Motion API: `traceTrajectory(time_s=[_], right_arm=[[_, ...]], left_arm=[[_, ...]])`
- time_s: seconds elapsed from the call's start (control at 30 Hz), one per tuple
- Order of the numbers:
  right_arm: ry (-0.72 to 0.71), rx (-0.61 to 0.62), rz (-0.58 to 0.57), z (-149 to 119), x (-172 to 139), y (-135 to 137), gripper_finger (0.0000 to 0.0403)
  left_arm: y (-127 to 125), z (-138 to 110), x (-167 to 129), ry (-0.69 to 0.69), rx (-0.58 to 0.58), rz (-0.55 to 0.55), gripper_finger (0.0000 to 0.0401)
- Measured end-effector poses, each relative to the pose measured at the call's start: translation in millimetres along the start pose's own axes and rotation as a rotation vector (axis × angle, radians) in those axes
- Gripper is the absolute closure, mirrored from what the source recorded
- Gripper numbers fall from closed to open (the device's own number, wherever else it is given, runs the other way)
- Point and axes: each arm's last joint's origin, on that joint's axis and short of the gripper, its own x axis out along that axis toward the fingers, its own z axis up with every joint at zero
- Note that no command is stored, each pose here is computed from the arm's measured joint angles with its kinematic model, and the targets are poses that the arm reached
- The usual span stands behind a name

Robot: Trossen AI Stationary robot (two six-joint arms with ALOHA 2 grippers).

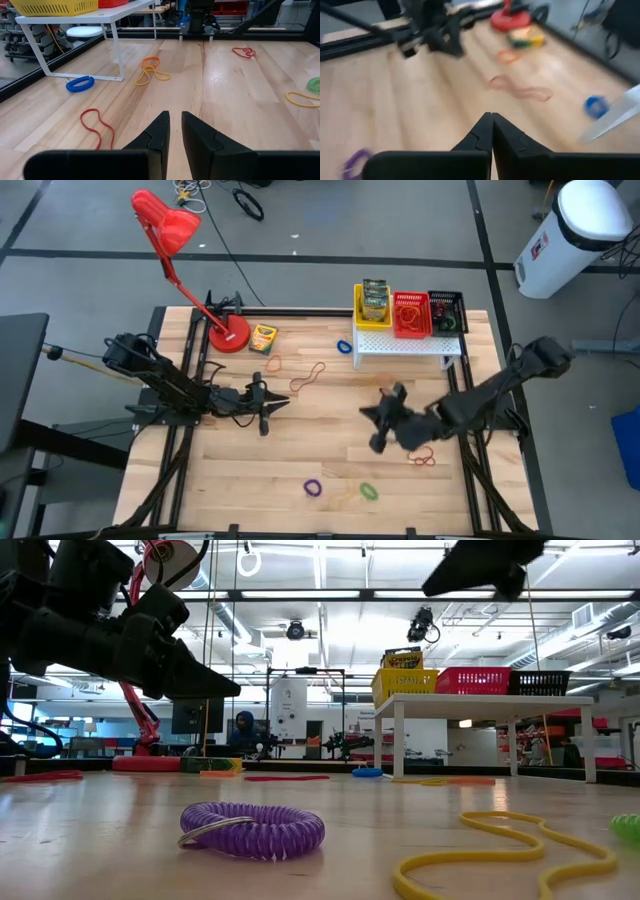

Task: Pick & Place Office Desk Supplies
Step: Put the green spring keychain on the black basket

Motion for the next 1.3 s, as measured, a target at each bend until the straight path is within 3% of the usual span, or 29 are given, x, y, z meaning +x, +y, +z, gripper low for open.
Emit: traceTrajectory(time_s=[0.17,0.33,0.57,0.8,0.93,1.3], right_arm=[[0.126,0.035,0.012,-21,7,35,0.0398],[0.421,0.062,-0.008,-39,23,70,0.0391],[0.753,0.09,0.054,-72,45,109,0.031],[0.844,0.006,0.083,-96,53,126,0.0254],[0.869,-0.01,0.078,-104,56,127,0.0265],[0.89,0.003,0.071,-107,59,127,0.0342]], left_arm=[[0,1,0,-0.005,-0.002,-0.001,0.0347],[0,1,0,-0.005,-0.003,0.0,0.0347],[0,1,0,-0.005,-0.003,-0.001,0.0347],[0,1,0,-0.005,-0.003,-0.001,0.0347],[0,0,0,-0.004,-0.002,-0.001,0.0347],[0,0,0,-0.003,-0.001,-0.001,0.0347]])
